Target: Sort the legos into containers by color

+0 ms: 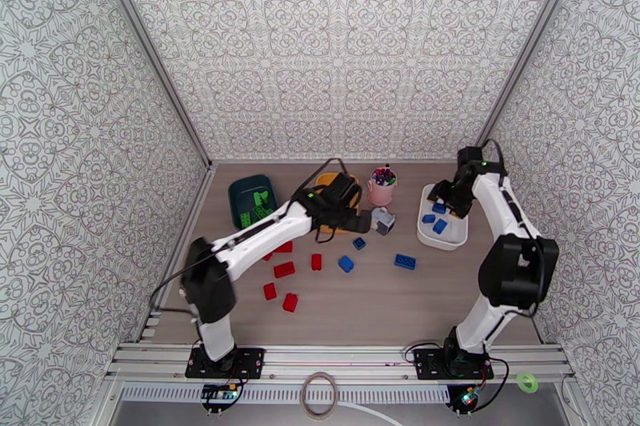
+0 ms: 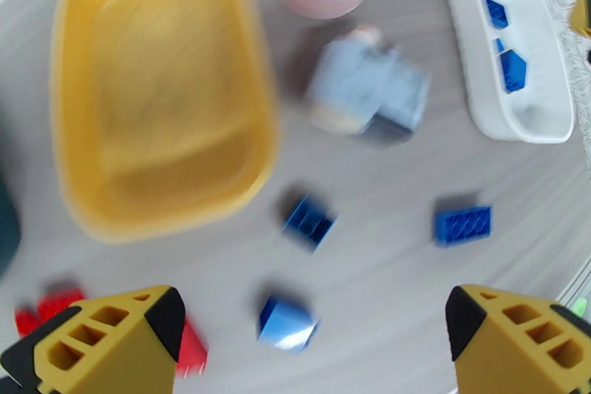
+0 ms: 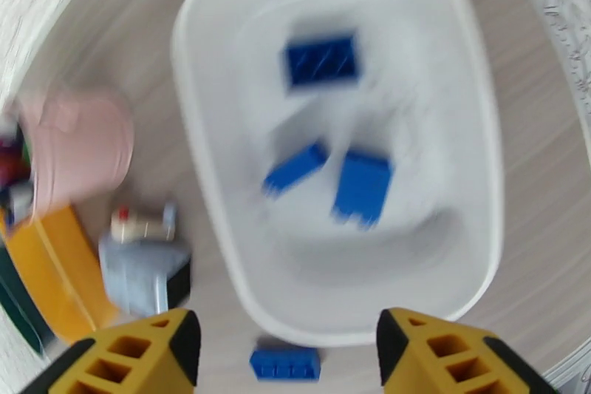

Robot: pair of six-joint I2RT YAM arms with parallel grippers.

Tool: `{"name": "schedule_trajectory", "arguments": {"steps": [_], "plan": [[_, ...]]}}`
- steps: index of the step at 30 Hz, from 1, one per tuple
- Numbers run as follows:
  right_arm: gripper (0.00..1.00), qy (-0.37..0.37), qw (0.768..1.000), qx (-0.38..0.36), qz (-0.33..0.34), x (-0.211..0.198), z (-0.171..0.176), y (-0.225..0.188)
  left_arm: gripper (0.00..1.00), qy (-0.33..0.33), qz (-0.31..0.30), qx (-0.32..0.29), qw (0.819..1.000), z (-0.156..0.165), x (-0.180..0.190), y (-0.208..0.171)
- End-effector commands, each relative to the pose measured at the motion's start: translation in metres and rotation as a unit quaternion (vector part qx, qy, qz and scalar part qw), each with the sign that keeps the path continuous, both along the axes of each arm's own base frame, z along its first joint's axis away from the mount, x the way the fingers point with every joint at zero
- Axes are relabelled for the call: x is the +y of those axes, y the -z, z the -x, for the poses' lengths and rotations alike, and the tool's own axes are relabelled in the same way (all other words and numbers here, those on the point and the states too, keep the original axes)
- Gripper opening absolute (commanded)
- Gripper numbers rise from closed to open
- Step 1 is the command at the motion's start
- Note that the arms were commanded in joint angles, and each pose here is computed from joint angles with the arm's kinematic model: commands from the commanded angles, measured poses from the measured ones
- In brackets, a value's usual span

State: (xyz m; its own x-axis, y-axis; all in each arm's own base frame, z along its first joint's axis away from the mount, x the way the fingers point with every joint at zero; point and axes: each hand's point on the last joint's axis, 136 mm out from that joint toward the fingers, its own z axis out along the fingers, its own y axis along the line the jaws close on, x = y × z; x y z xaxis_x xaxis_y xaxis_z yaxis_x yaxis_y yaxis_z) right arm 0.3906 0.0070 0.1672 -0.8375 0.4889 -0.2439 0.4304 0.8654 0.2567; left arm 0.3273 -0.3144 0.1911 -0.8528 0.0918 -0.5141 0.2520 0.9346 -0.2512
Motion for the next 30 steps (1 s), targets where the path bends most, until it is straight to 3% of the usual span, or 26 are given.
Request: {"name": "schedule_trajectory", "arguments": {"steps": [1, 10, 15, 21, 30], "plan": [[0.71, -0.069, 0.997, -0.017, -0.023, 0.055, 0.027, -0.008, 0.99, -0.086, 0.020, 0.012, 0.996, 0.006, 0.043, -0.001], [0.76, -0.205, 0.978, 0.019, -0.030, 0.175, 0.112, 0.031, 0.99, -0.158, 0.065, 0.077, 0.982, 0.017, 0.109, 0.023], [0.78, -0.269, 0.963, 0.029, -0.003, 0.224, 0.138, 0.042, 0.99, -0.175, 0.082, 0.087, 0.977, 0.034, 0.135, 0.025], [0.79, -0.308, 0.947, 0.069, 0.055, 0.244, 0.149, 0.070, 0.99, -0.197, 0.130, 0.113, 0.965, 0.061, 0.159, 0.048], [0.79, -0.323, 0.938, 0.100, 0.079, 0.250, 0.154, 0.092, 0.99, -0.215, 0.128, 0.112, 0.962, 0.067, 0.182, 0.053]]}}
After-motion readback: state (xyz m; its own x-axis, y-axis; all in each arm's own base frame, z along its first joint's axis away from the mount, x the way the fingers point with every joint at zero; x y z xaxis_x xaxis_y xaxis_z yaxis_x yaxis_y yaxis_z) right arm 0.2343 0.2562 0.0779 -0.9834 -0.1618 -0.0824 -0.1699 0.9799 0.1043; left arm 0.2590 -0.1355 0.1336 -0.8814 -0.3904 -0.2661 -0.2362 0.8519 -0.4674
